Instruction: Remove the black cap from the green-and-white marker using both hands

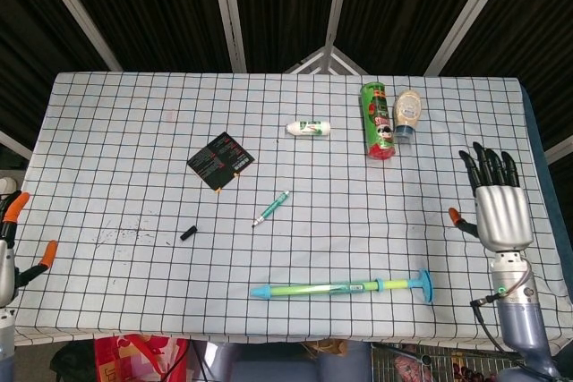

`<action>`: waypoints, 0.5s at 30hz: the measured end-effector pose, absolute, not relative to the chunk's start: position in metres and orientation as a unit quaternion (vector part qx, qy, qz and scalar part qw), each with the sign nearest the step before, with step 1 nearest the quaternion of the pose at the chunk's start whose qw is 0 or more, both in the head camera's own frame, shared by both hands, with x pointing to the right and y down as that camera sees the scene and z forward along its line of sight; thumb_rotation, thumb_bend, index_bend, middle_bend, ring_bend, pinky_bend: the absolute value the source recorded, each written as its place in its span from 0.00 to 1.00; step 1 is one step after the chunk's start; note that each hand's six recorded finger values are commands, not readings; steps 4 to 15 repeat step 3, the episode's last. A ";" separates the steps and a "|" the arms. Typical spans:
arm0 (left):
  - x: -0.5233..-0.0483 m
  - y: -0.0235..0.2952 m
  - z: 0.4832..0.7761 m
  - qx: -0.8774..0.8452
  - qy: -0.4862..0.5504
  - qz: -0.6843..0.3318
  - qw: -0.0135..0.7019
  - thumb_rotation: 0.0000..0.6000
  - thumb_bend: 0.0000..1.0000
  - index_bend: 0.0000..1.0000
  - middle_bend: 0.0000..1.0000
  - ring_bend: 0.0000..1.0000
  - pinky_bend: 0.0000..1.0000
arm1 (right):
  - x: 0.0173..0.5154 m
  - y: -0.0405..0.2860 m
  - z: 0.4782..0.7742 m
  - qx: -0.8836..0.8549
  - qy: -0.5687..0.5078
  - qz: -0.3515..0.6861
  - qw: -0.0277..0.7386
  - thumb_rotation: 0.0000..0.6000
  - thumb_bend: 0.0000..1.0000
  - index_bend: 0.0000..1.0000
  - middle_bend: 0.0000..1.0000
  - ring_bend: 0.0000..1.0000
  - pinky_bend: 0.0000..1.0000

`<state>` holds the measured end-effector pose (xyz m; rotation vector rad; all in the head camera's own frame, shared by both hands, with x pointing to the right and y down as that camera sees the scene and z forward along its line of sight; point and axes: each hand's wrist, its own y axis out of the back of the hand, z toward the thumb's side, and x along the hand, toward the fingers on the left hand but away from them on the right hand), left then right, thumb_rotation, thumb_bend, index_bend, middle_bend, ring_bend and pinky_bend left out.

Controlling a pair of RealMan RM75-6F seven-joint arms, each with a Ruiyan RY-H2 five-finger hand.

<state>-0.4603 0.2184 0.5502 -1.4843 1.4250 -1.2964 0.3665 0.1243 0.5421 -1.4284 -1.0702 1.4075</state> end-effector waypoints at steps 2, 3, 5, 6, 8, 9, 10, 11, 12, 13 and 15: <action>-0.462 0.219 0.549 -0.573 0.544 -0.505 0.348 1.00 0.45 0.12 0.07 0.00 0.01 | 0.372 0.125 0.538 -0.566 -0.415 0.566 0.433 1.00 0.24 0.14 0.03 0.07 0.00; -0.463 0.219 0.549 -0.572 0.542 -0.508 0.348 1.00 0.45 0.12 0.08 0.00 0.01 | 0.374 0.126 0.536 -0.563 -0.408 0.569 0.438 1.00 0.24 0.14 0.03 0.07 0.00; -0.463 0.219 0.549 -0.572 0.542 -0.508 0.348 1.00 0.45 0.12 0.08 0.00 0.01 | 0.374 0.126 0.536 -0.563 -0.408 0.569 0.438 1.00 0.24 0.14 0.03 0.07 0.00; -0.463 0.219 0.549 -0.572 0.542 -0.508 0.348 1.00 0.45 0.12 0.08 0.00 0.01 | 0.374 0.126 0.536 -0.563 -0.408 0.569 0.438 1.00 0.24 0.14 0.03 0.07 0.00; -0.463 0.219 0.549 -0.572 0.542 -0.508 0.348 1.00 0.45 0.12 0.08 0.00 0.01 | 0.374 0.126 0.536 -0.563 -0.408 0.569 0.438 1.00 0.24 0.14 0.03 0.07 0.00; -0.463 0.219 0.549 -0.572 0.542 -0.508 0.348 1.00 0.45 0.12 0.08 0.00 0.01 | 0.374 0.126 0.536 -0.563 -0.408 0.569 0.438 1.00 0.24 0.14 0.03 0.07 0.00; -0.463 0.219 0.549 -0.572 0.542 -0.508 0.348 1.00 0.45 0.12 0.08 0.00 0.01 | 0.374 0.126 0.536 -0.563 -0.408 0.569 0.438 1.00 0.24 0.14 0.03 0.07 0.00; -0.463 0.219 0.549 -0.572 0.542 -0.508 0.348 1.00 0.45 0.12 0.08 0.00 0.01 | 0.374 0.126 0.536 -0.563 -0.408 0.569 0.438 1.00 0.24 0.14 0.03 0.07 0.00; -0.463 0.219 0.549 -0.572 0.542 -0.508 0.348 1.00 0.45 0.12 0.08 0.00 0.01 | 0.374 0.126 0.536 -0.563 -0.408 0.569 0.438 1.00 0.24 0.14 0.03 0.07 0.00; -0.463 0.219 0.549 -0.572 0.542 -0.508 0.348 1.00 0.45 0.12 0.08 0.00 0.01 | 0.374 0.126 0.536 -0.563 -0.408 0.569 0.438 1.00 0.24 0.14 0.03 0.07 0.00; -0.463 0.219 0.549 -0.572 0.542 -0.508 0.348 1.00 0.45 0.12 0.08 0.00 0.01 | 0.374 0.126 0.536 -0.563 -0.408 0.569 0.438 1.00 0.24 0.14 0.03 0.07 0.00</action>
